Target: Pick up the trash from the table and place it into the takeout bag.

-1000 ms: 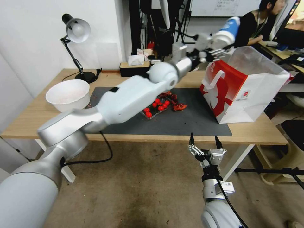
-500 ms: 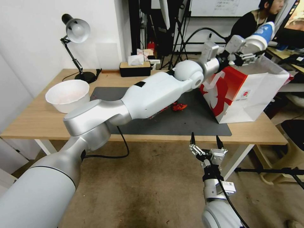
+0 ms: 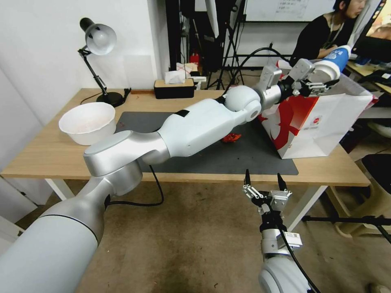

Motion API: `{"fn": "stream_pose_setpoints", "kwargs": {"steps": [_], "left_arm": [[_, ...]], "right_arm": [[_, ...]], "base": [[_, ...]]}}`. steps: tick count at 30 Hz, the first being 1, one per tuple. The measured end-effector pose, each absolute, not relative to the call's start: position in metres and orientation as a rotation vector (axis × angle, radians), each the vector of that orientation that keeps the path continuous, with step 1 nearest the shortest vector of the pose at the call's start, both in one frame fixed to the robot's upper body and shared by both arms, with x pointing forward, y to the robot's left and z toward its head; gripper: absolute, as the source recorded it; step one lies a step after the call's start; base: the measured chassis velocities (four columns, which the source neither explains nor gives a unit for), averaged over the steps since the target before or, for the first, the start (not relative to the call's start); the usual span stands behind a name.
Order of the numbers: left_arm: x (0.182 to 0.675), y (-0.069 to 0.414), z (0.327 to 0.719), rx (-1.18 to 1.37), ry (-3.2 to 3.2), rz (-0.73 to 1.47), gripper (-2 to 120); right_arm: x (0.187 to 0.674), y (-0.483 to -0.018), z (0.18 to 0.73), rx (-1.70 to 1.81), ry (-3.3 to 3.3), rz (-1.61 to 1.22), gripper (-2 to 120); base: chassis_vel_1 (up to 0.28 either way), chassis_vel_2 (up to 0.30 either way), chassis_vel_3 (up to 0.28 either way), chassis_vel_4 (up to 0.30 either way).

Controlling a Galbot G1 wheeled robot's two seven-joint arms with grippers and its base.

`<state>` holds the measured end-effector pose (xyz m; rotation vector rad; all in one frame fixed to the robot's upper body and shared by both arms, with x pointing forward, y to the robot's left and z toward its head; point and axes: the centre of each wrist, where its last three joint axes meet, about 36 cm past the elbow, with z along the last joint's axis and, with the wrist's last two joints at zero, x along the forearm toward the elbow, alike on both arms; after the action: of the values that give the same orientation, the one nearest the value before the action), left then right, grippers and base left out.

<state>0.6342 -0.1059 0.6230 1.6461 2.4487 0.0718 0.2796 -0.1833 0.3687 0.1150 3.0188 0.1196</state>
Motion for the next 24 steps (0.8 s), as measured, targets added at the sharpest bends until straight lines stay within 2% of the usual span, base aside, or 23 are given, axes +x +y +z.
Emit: {"fn": "stream_pose_setpoints", "kwargs": {"steps": [2, 5, 15, 19, 24], "left_arm": [[0.634, -0.106, 0.623, 1.631, 2.46, 0.07, 98], [0.635, -0.105, 0.623, 1.619, 2.468, 0.069, 99], [0.645, -0.094, 0.639, 1.52, 2.502, -0.007, 100], [0.655, -0.071, 0.647, 1.459, 2.527, -0.045, 100], [0.661, -0.033, 0.637, 1.385, 2.574, -0.075, 100]], "right_arm": [[0.279, -0.183, 0.369, 0.116, 3.02, 0.12, 100], [0.279, -0.183, 0.369, 0.117, 3.02, 0.12, 100], [0.278, -0.183, 0.37, 0.118, 3.019, 0.125, 100], [0.277, -0.184, 0.371, 0.121, 3.018, 0.122, 100], [0.277, -0.184, 0.372, 0.121, 3.017, 0.122, 100]], "base": [[0.0, 0.0, 0.0, 0.0], [0.0, 0.0, 0.0, 0.0], [0.0, 0.0, 0.0, 0.0], [0.0, 0.0, 0.0, 0.0], [0.0, 0.0, 0.0, 0.0]]}}
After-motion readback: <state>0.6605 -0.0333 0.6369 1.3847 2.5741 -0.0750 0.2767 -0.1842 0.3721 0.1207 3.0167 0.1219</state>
